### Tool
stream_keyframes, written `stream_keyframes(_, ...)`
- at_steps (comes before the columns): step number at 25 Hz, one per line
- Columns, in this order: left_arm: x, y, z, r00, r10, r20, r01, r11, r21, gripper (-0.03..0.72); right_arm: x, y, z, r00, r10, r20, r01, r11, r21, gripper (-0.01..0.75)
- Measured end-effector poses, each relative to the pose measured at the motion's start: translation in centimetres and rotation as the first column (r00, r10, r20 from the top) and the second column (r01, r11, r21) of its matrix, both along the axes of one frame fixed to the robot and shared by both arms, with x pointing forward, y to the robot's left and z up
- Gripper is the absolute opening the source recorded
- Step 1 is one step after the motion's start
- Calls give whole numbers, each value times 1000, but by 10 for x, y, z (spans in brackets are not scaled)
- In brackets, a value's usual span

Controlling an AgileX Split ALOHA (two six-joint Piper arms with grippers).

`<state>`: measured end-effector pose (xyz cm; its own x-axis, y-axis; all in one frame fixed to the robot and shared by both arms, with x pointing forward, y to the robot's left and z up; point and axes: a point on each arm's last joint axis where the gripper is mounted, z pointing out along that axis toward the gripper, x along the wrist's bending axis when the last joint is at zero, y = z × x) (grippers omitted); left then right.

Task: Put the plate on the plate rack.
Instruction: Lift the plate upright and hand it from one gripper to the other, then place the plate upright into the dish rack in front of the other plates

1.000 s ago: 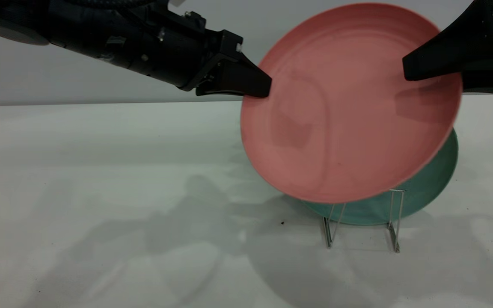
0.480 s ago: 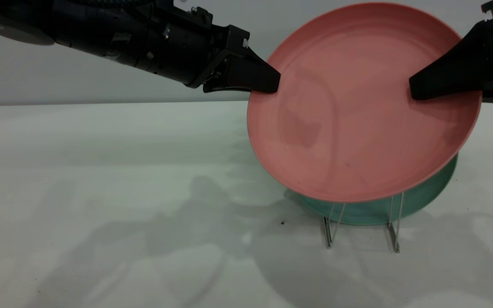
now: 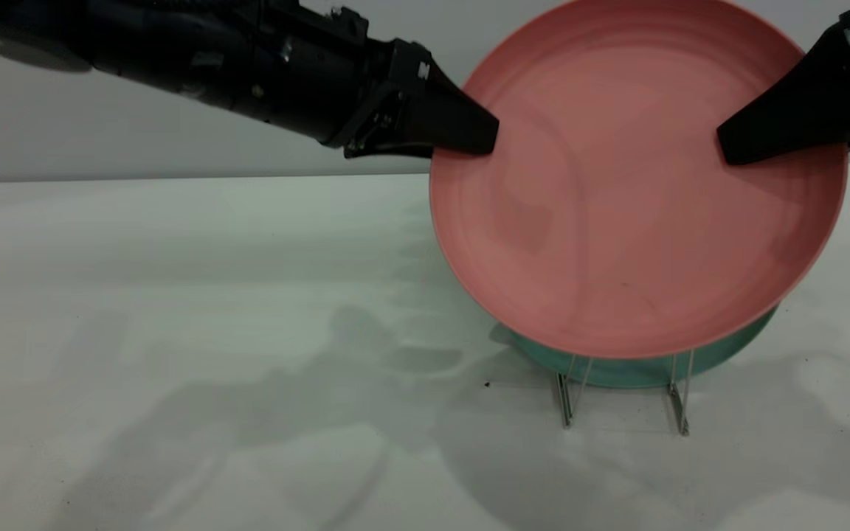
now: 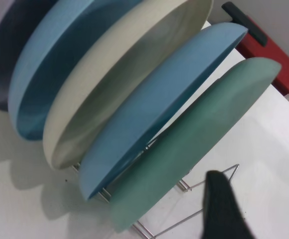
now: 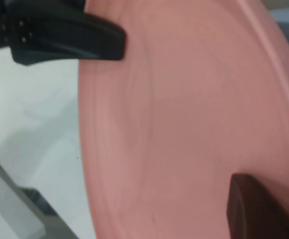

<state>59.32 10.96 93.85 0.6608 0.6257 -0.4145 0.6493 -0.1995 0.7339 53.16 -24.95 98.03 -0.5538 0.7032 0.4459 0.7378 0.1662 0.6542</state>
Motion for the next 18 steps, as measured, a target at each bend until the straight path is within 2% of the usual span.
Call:
stream_keyframes(2, -1, 4, 10, 1000, 2, 19, -2, 1000, 1, 487, 2, 0, 3, 1000, 19, 6, -19, 1000, -10, 91)
stream_keyframes(5, 0, 17, 25, 999, 25, 29, -24, 1000, -14, 529, 2, -1, 14, 998, 35, 48, -33, 999, -43, 91)
stream_keyframes(11, 10, 57, 42, 992, 122, 9, -122, 992, -43, 538, 1, -12, 37, 978, 84, 188, -34, 966, -256, 87)
stream_keyframes(16, 10, 69, 53, 991, 131, 22, -130, 989, -65, 538, -4, -20, 59, 945, 102, 310, 26, 923, -383, 87)
stream_keyframes(18, 9, 69, 57, 991, 132, 32, -129, 989, -68, 538, -9, -17, 67, 922, 150, 357, 23, 899, -437, 87)
